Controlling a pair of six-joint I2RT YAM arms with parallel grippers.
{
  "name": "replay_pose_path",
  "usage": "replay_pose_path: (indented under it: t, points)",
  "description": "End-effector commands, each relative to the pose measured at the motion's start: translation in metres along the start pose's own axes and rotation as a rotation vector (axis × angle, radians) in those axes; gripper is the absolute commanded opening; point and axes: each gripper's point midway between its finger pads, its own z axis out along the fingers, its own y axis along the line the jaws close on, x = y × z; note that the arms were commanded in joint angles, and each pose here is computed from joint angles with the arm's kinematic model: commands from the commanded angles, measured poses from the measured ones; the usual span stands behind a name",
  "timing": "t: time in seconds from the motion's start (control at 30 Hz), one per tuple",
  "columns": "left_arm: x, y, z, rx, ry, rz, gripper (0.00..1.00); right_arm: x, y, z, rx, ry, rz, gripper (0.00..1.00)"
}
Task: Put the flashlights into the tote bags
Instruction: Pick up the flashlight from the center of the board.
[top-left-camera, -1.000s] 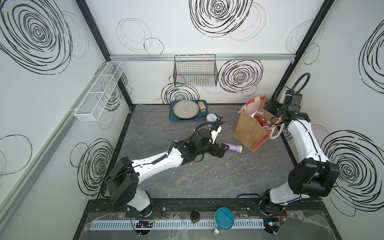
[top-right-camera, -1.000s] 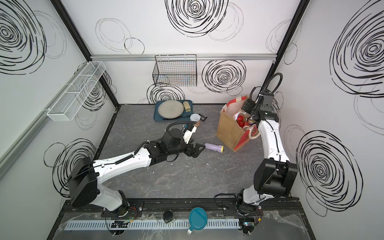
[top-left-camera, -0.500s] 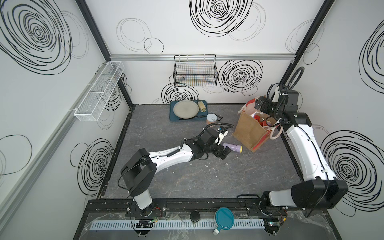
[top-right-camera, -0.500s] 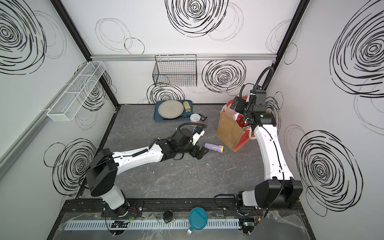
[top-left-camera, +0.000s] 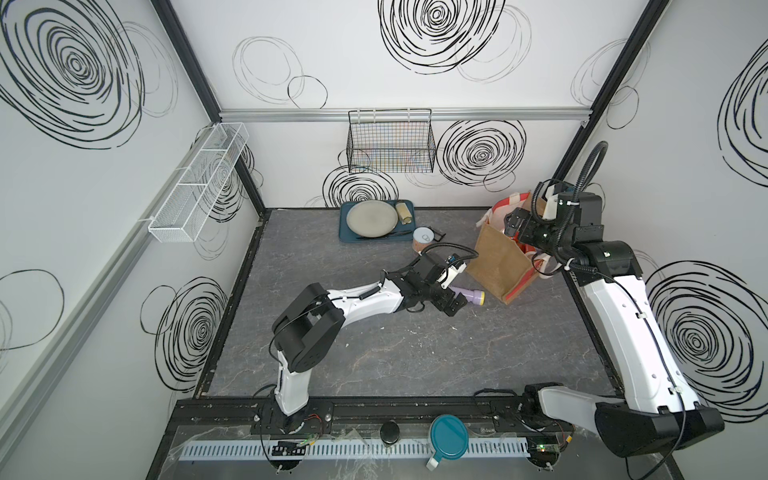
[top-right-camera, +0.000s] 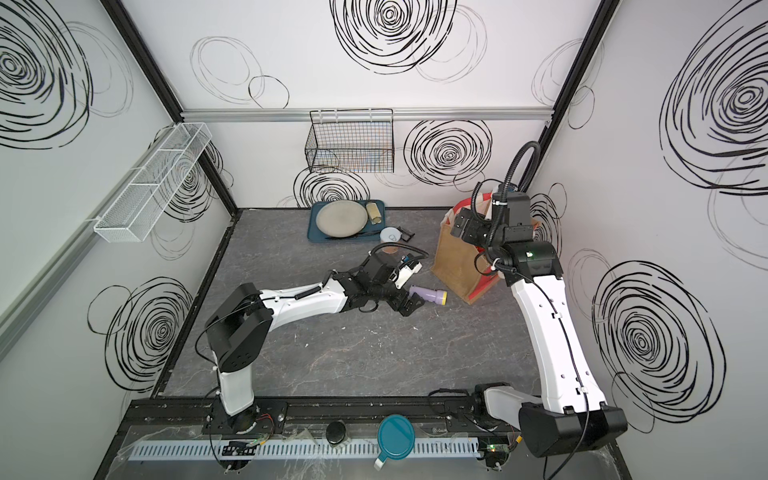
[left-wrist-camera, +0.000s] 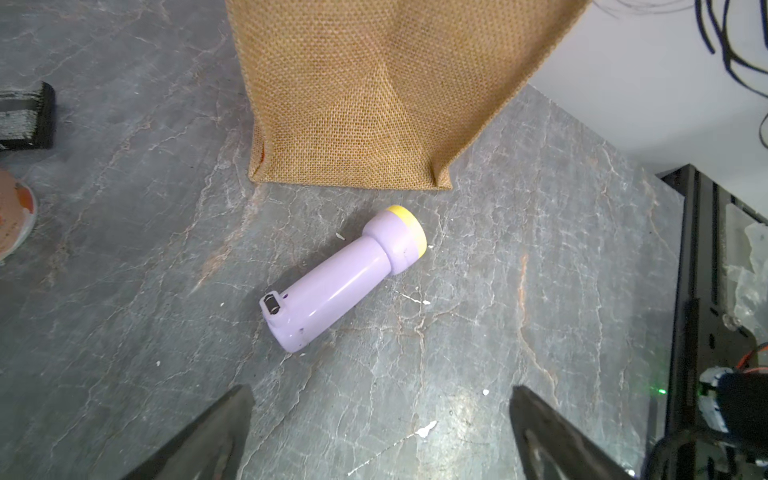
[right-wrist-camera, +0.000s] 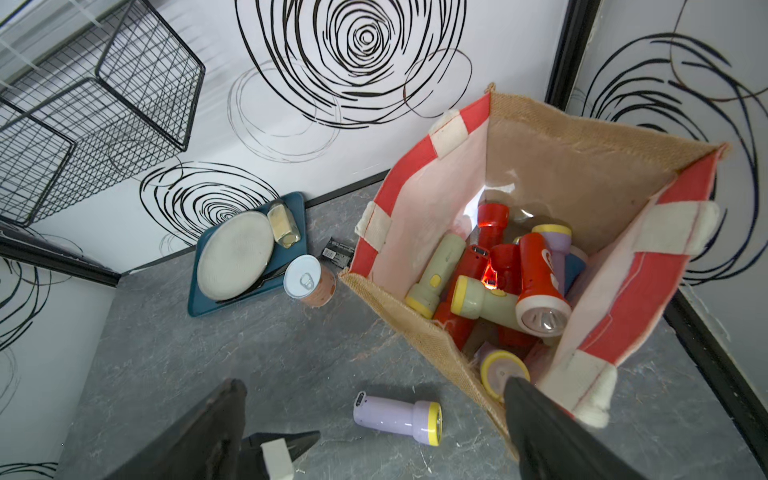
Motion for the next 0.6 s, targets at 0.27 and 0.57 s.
replay_pose_path:
  t: [0.27,0.57]
  points:
    - [-0.003,0.006,0.045,0.029,0.026,0.136,1.00,0.051,0.005,-0.040,-0.015,0.123,-0.018,1.00]
    - [0.004,0.018,0.076,-0.016,0.080,0.243,1.00,0.055,0.005,-0.059,0.013,0.121,-0.024,1.00]
